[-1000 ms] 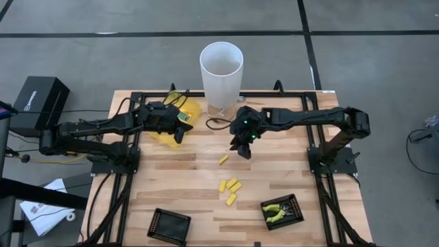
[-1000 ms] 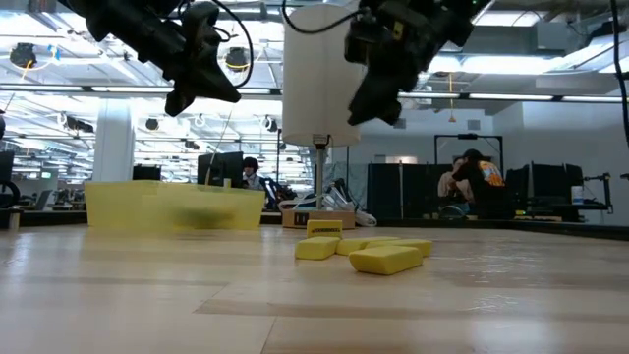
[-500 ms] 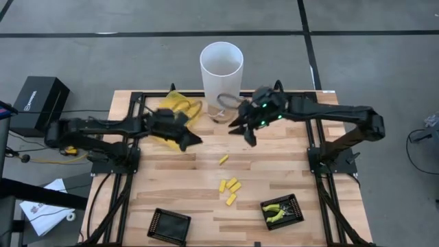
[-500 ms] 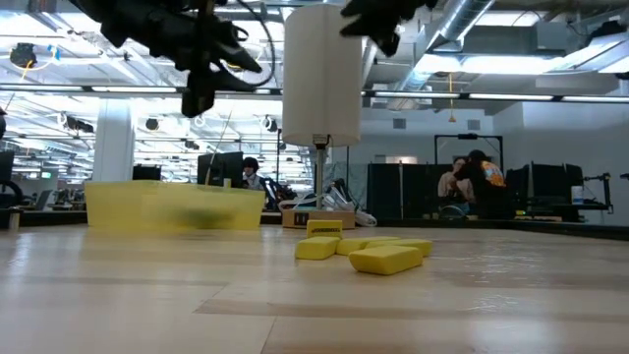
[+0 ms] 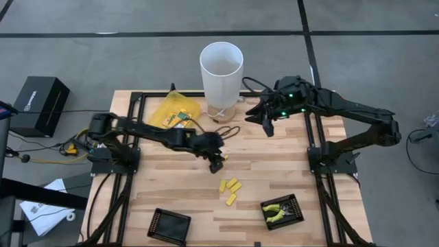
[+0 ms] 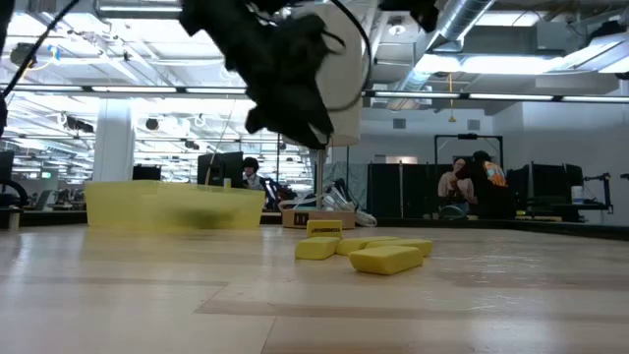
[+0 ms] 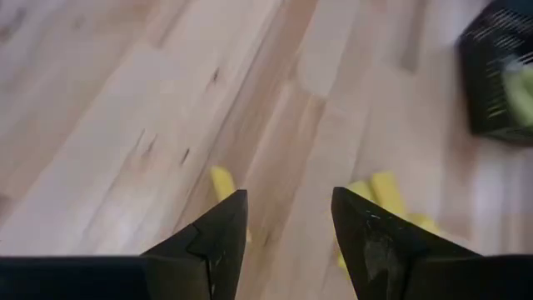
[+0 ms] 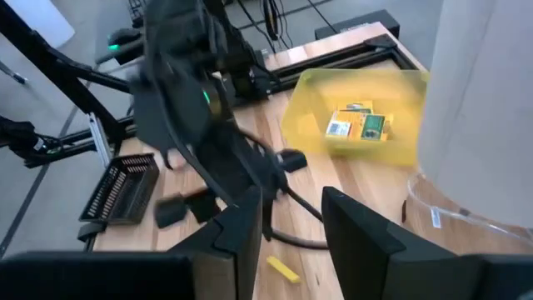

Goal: Pick & Place School Supplies
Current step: Put the eraser into the bottom left black bin

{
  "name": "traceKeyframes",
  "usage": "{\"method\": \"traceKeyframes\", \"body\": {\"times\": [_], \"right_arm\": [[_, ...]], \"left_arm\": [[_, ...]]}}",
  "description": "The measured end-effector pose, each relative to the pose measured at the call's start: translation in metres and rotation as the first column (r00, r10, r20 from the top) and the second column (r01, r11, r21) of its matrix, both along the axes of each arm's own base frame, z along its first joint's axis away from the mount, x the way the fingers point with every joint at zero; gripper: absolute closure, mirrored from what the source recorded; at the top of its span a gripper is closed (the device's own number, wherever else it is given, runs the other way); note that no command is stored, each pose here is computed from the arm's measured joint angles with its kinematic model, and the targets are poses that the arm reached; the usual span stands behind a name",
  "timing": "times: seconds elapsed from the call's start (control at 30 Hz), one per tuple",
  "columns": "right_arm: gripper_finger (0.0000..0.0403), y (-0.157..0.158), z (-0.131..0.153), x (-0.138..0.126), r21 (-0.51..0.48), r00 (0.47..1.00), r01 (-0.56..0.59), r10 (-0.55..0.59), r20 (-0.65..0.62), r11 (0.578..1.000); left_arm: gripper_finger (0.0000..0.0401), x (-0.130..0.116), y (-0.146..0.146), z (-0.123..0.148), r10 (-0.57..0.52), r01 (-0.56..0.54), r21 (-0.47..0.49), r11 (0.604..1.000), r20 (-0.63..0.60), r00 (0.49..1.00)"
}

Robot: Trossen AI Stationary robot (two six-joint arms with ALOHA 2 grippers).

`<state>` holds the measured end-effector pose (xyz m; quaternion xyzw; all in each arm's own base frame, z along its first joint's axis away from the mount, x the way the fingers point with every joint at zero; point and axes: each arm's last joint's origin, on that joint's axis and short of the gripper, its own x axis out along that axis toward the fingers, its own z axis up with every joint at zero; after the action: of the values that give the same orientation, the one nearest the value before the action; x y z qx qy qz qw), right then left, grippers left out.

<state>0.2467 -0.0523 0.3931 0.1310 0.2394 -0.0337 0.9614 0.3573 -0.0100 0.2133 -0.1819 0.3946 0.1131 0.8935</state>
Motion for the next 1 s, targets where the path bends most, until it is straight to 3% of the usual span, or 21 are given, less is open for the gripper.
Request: {"method": "traceKeyframes", "body": {"times": [0.07, 0.33, 0.77, 1.0], "right_arm": [[0.0284, 0.002, 0.003, -0.004, -0.003, 1.0, -0.004, 0.004, 0.005, 1.0], [0.0284, 0.012, 0.004, -0.006, -0.028, 1.0, -0.03, 0.03, -0.003, 0.999], [0.0284, 0.013, 0.002, -0.003, -0.088, 0.999, -0.05, 0.049, -0.004, 0.995], [0.0284, 0.013, 0.002, -0.003, -0.095, 0.999, -0.052, 0.052, -0.003, 0.994]], "left_arm": [[0.0229, 0.007, 0.002, -0.004, 0.024, -0.025, -0.015, 1.0, -0.06, 0.998], [0.0229, 0.014, 0.008, -0.013, 0.112, -0.123, -0.099, 0.987, -0.112, 0.987], [0.0229, 0.015, 0.007, -0.034, 0.12, -0.141, -0.094, 0.986, -0.201, 0.972], [0.0229, 0.021, 0.004, -0.05, 0.086, -0.121, -0.147, 0.982, -0.224, 0.971]]}}
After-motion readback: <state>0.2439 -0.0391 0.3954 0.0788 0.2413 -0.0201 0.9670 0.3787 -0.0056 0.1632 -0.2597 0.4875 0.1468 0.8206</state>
